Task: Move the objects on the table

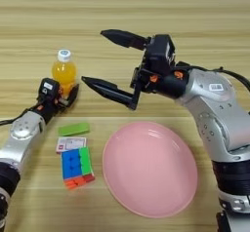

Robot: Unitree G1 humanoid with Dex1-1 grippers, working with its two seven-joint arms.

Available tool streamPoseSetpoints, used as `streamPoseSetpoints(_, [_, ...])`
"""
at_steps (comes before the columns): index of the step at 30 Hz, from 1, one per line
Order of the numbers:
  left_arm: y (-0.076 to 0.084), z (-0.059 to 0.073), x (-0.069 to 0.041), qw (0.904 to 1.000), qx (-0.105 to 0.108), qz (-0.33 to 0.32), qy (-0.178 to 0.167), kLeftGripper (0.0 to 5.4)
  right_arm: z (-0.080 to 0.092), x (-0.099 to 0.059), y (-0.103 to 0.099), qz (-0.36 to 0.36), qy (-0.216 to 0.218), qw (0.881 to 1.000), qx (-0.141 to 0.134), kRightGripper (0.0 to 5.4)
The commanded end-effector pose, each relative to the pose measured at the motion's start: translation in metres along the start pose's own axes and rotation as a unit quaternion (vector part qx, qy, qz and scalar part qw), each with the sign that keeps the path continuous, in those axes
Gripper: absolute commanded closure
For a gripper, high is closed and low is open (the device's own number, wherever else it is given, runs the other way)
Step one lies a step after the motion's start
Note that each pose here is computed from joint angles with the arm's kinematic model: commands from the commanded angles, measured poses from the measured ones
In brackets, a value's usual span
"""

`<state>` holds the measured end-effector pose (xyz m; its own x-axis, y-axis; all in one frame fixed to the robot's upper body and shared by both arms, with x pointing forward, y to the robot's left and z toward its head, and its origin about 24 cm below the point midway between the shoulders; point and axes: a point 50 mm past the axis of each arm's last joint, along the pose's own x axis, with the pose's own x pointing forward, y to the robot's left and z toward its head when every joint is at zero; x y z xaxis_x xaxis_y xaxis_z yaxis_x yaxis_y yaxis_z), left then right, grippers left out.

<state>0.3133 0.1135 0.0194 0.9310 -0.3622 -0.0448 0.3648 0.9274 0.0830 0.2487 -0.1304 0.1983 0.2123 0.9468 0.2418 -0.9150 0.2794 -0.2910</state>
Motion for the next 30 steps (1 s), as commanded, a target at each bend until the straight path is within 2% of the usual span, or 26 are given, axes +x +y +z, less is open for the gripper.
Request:
streamPoseSetpoints(1, [-0.0004, -0.0069, -0.0036, 0.9999, 0.008, 0.003, 0.015, 2.02, 0.0043, 0.0013, 0.0035, 0.008, -0.007, 1.000, -0.012, 0.00])
streamPoseSetpoints(11, [-0.0008, -0.0122, -0.0079, 0.9996, 0.018, 0.006, 0.022, 2.02, 0.0038, 0.0006, 0.0039, 0.008, -0.005, 1.000, -0.012, 0.00])
streamPoseSetpoints(12, [-0.0008, -0.0122, -0.0082, 0.9996, 0.017, 0.006, 0.022, 1.73, 0.0038, 0.0006, 0.0039, 0.008, -0.005, 1.000, -0.012, 0.00])
streamPoseSetpoints(24, [0.0003, -0.0118, -0.0093, 0.9996, 0.019, 0.010, 0.020, 0.61, 0.0032, 0.0003, 0.0035, 0.007, -0.005, 1.000, -0.011, 0.00])
streamPoseSetpoints(28, [0.0003, -0.0110, -0.0094, 0.9996, 0.021, 0.010, 0.017, 0.05, 0.0029, 0.0004, 0.0037, 0.008, -0.005, 1.000, -0.011, 0.00])
streamPoseSetpoints(30, [0.0003, -0.0091, -0.0094, 0.9996, 0.025, 0.011, 0.009, 0.01, 0.0027, 0.0004, 0.0037, 0.008, -0.005, 1.000, -0.010, 0.00])
